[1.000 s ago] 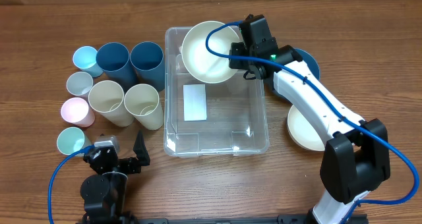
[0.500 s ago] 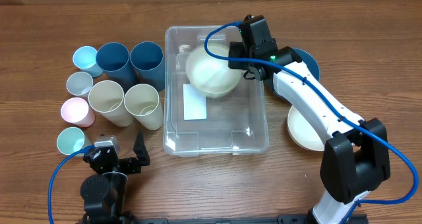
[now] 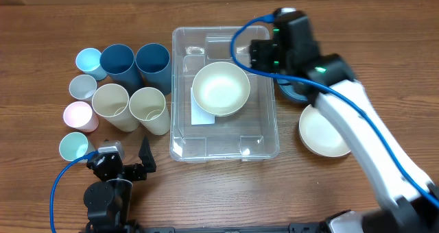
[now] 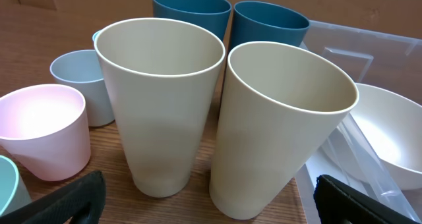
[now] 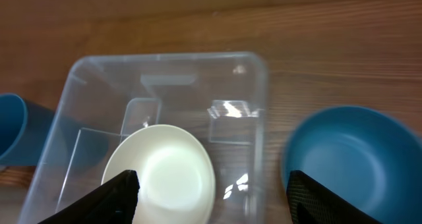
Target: Pack container
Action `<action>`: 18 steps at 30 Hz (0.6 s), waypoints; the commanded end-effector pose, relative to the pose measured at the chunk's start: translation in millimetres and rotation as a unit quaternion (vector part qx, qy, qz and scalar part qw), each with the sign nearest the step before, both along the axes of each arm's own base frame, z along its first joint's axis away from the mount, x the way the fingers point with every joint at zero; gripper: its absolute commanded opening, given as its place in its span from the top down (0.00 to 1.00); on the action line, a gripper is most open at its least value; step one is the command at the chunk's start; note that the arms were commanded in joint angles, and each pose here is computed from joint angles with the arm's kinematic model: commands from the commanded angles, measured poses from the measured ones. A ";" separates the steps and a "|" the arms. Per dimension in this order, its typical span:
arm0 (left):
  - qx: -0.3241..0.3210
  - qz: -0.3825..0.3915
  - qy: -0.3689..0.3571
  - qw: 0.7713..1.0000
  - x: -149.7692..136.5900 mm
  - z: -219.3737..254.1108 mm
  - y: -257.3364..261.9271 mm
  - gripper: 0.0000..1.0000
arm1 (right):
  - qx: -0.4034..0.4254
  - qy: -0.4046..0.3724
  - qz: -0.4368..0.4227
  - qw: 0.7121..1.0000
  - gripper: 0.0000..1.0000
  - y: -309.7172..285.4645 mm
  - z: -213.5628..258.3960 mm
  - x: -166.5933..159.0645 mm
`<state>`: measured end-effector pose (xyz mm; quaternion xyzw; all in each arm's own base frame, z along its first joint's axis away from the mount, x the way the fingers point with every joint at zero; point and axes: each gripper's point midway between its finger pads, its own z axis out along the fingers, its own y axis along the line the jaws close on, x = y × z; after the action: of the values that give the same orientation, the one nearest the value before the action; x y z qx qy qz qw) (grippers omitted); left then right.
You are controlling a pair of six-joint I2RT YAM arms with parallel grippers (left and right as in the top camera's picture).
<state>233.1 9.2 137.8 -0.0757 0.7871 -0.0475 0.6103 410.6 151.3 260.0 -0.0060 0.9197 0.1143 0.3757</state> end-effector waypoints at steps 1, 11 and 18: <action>-0.006 -0.007 -0.005 1.000 0.1 1.3 -3.0 0.00 | 0.021 -0.006 -0.070 0.997 0.26 -42.6 29.3 -13.6; -0.006 -0.007 -0.005 1.000 0.0 1.2 -3.0 0.00 | -0.005 0.153 -0.269 0.951 0.35 -126.4 -28.7 -65.7; -0.006 -0.007 -0.005 1.000 0.1 1.3 -3.0 0.00 | 0.014 0.234 -0.379 0.895 0.18 -196.2 -84.1 -96.4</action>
<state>233.1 9.2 137.8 -0.0757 0.7871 -0.0475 0.6103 330.0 -16.8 200.4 0.3116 0.9295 -0.0108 0.1971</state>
